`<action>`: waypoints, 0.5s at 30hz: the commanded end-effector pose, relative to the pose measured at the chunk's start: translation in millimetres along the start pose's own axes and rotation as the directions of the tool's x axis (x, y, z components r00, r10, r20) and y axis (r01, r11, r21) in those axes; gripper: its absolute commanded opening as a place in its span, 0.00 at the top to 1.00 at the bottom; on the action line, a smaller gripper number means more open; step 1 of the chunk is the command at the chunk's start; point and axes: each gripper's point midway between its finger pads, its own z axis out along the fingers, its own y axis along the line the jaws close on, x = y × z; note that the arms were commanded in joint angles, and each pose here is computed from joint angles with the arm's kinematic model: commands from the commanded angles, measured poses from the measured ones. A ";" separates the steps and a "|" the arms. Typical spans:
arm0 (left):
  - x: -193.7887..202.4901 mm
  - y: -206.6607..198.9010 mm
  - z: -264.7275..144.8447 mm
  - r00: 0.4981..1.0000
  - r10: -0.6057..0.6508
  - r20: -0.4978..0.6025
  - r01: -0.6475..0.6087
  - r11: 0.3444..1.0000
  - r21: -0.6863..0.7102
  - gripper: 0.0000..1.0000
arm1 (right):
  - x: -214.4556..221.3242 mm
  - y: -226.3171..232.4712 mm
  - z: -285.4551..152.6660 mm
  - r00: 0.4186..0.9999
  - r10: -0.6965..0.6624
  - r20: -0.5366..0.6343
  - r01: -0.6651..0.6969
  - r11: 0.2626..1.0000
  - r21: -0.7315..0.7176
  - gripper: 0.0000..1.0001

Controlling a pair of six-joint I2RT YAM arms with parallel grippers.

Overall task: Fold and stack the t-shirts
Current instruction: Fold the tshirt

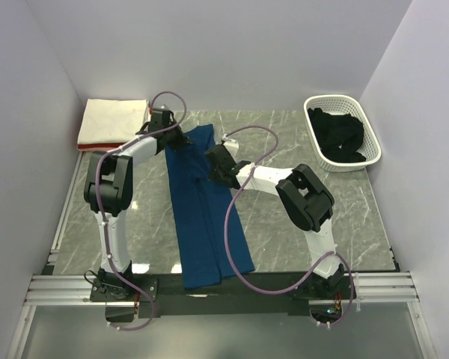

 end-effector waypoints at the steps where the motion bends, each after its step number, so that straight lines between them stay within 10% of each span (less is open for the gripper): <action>1: -53.0 -30.0 -26.8 0.983 -0.002 0.186 -0.016 0.995 0.094 0.99 | 12.5 -9.0 -3.7 0.999 -0.003 -0.048 0.003 1.000 0.012 0.95; 15: -51.5 4.9 -31.2 0.977 -0.039 0.208 0.038 0.999 0.011 0.81 | -7.9 -2.0 -40.0 0.999 0.026 -0.043 -0.031 0.992 -0.123 0.64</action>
